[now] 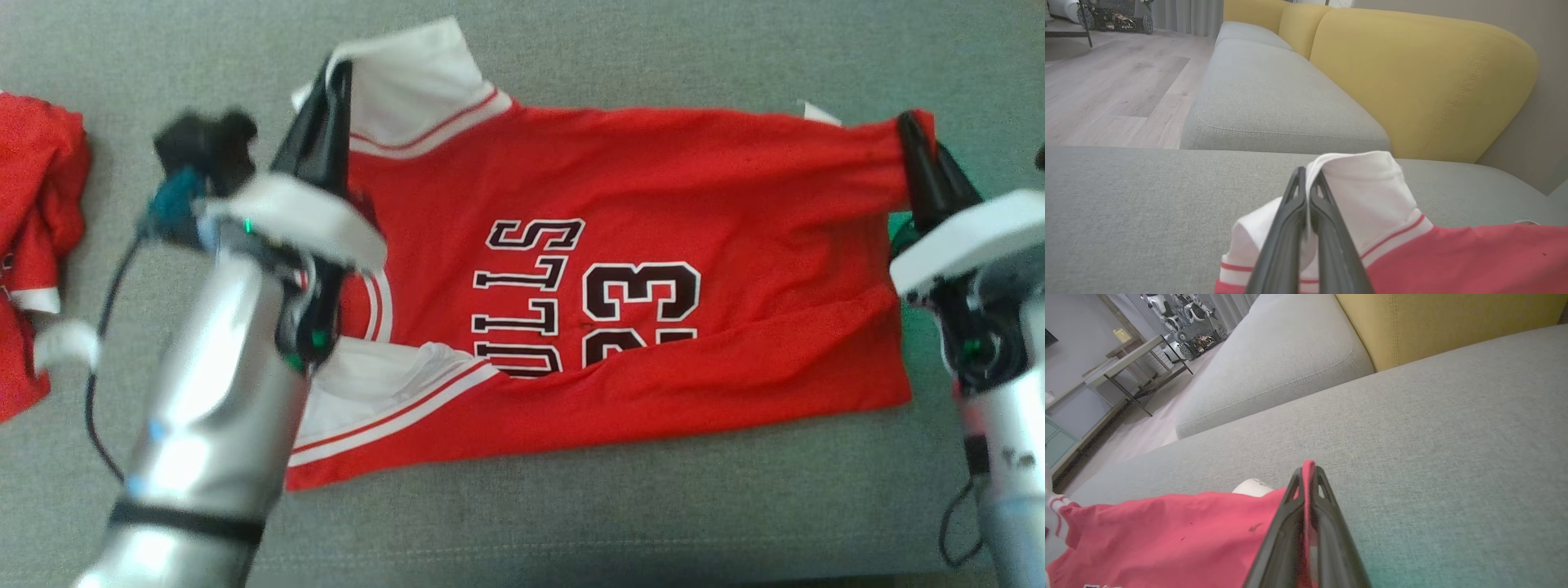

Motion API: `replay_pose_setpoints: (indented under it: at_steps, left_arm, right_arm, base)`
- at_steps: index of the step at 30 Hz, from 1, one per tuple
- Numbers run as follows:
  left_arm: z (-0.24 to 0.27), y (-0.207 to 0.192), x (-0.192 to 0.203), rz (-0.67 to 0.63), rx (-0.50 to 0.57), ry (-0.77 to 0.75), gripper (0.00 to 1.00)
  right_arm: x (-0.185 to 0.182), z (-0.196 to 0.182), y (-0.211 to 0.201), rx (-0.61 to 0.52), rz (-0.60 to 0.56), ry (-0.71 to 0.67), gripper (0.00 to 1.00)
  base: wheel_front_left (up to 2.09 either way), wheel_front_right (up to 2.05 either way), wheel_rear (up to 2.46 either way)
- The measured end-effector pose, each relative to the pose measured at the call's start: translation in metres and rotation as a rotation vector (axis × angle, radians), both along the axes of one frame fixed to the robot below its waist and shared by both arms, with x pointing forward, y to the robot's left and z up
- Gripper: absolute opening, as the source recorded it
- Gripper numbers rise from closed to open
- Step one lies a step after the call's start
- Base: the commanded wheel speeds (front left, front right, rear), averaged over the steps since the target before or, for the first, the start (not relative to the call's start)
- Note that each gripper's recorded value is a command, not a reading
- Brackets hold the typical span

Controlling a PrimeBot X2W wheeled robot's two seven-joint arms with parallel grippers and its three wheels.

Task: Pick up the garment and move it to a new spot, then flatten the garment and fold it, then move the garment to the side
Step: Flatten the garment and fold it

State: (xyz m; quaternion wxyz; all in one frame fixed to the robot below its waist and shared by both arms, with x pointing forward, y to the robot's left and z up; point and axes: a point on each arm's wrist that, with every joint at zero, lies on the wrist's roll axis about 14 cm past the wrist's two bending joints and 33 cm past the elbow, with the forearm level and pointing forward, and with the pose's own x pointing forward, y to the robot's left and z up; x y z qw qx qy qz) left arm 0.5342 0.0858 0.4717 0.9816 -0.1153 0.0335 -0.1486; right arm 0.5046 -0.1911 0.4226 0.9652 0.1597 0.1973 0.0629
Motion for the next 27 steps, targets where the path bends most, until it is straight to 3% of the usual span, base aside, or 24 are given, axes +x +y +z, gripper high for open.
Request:
replay_pose_setpoints:
  at_steps: [8,16,23,24,25,26,27]
  left_arm:
    - [0.011,0.007,-0.062,0.035,-0.020,-0.028,0.00]
    - [-0.011,0.016,-0.124,0.084,-0.041,0.158,0.00]
    - [-0.039,0.019,-0.153,0.099,-0.058,0.306,0.00]
    - [-0.043,0.020,-0.155,0.102,-0.058,0.321,0.00]
    - [-0.048,0.020,-0.156,0.104,-0.061,0.342,0.00]
    - [-0.059,0.021,-0.161,0.105,-0.057,0.382,0.00]
    - [-0.063,0.020,-0.163,0.104,-0.067,0.399,0.00]
  right_arm:
    - [-0.036,0.016,0.014,0.042,0.037,-0.070,0.00]
    - [-0.067,-0.007,0.001,-0.070,0.046,-0.020,0.00]
    - [-0.071,-0.012,-0.002,-0.180,0.056,-0.037,0.00]
    - [-0.071,-0.015,0.000,-0.189,0.059,-0.033,0.07]
    - [-0.072,-0.017,0.000,-0.196,0.059,-0.028,0.42]
    - [-0.074,-0.020,0.001,-0.198,0.055,-0.019,1.00]
    - [-0.074,-0.021,0.002,-0.196,0.053,-0.015,1.00]
  base:
    - [0.00,0.00,0.00]
    - [0.00,0.00,0.00]
    - [0.00,0.00,0.00]
    - [0.00,0.00,0.00]
    - [0.00,0.00,0.00]
    - [0.00,0.00,0.00]
    - [0.00,0.00,0.00]
